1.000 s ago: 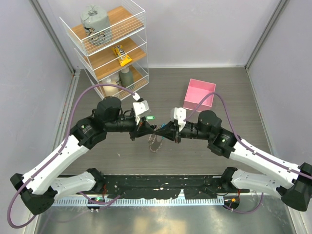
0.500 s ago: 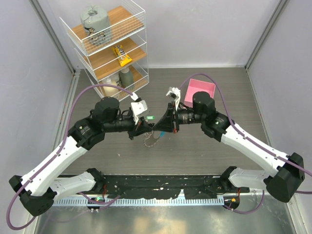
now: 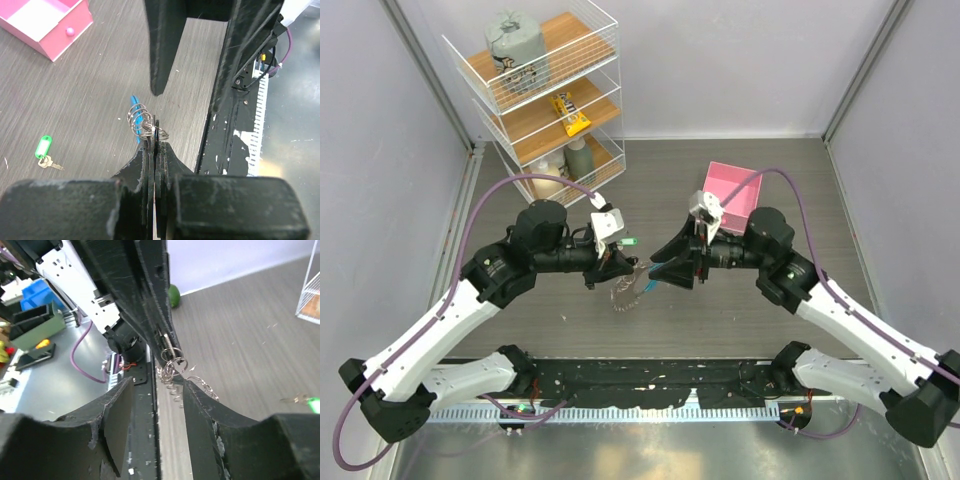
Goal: Remove the keys from the keyring
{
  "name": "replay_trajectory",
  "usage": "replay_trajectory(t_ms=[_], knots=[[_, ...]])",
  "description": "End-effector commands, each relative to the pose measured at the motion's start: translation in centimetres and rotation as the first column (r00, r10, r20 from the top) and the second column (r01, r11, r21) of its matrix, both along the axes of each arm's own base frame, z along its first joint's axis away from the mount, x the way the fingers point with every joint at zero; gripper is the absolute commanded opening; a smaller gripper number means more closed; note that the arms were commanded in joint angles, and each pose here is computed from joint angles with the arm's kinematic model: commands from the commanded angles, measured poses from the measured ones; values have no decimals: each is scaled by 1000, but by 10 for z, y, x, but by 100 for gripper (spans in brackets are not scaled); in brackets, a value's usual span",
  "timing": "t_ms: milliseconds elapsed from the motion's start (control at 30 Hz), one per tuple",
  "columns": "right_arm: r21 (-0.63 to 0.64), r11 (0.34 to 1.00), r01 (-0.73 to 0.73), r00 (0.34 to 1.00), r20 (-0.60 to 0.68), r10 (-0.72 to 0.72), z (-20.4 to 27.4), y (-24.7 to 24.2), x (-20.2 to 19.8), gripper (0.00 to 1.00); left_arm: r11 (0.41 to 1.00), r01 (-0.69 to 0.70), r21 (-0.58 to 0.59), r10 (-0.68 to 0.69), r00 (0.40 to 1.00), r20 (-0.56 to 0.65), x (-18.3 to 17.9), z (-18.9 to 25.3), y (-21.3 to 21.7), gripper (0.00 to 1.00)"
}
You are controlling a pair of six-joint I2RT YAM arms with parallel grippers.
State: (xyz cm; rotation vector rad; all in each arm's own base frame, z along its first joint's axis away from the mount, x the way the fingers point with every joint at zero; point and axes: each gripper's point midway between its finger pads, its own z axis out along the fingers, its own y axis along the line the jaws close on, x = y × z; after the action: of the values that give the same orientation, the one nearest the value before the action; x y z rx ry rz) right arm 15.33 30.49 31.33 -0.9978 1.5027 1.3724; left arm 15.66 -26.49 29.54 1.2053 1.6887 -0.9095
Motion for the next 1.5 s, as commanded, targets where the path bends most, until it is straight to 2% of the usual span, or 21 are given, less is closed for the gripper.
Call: replay_trajectory(t_ms=[0, 133, 233, 500, 1000, 1233, 1367, 1467], knots=[[60, 998, 25, 959, 280, -41, 12, -10, 4, 49, 996, 47, -74, -44, 998, 45, -5, 29, -8, 0], [110, 994, 9, 919, 390, -51, 12, -12, -6, 42, 995, 54, -81, -51, 998, 38, -6, 31, -9, 0], [122, 993, 9, 864, 499, -69, 14, -11, -9, 40, 995, 57, -83, -55, 998, 28, -6, 31, -10, 0], [97, 995, 13, 787, 613, -70, 3, 2, -11, 37, 993, 73, -97, -71, 997, 20, -10, 35, -11, 0], [92, 996, 15, 776, 627, -70, 6, 17, -6, 28, 987, 104, -122, -104, 995, 9, -17, 39, -14, 0], [113, 994, 13, 773, 629, -82, 11, 16, -7, 27, 987, 112, -118, -113, 994, 0, -18, 36, -15, 0], [117, 993, 21, 770, 631, -90, 12, 15, -6, 24, 987, 112, -118, -112, 994, 5, -18, 37, -14, 0], [117, 993, 18, 773, 628, -88, 12, 15, -7, 17, 987, 110, -117, -111, 994, 4, -17, 36, -15, 0]])
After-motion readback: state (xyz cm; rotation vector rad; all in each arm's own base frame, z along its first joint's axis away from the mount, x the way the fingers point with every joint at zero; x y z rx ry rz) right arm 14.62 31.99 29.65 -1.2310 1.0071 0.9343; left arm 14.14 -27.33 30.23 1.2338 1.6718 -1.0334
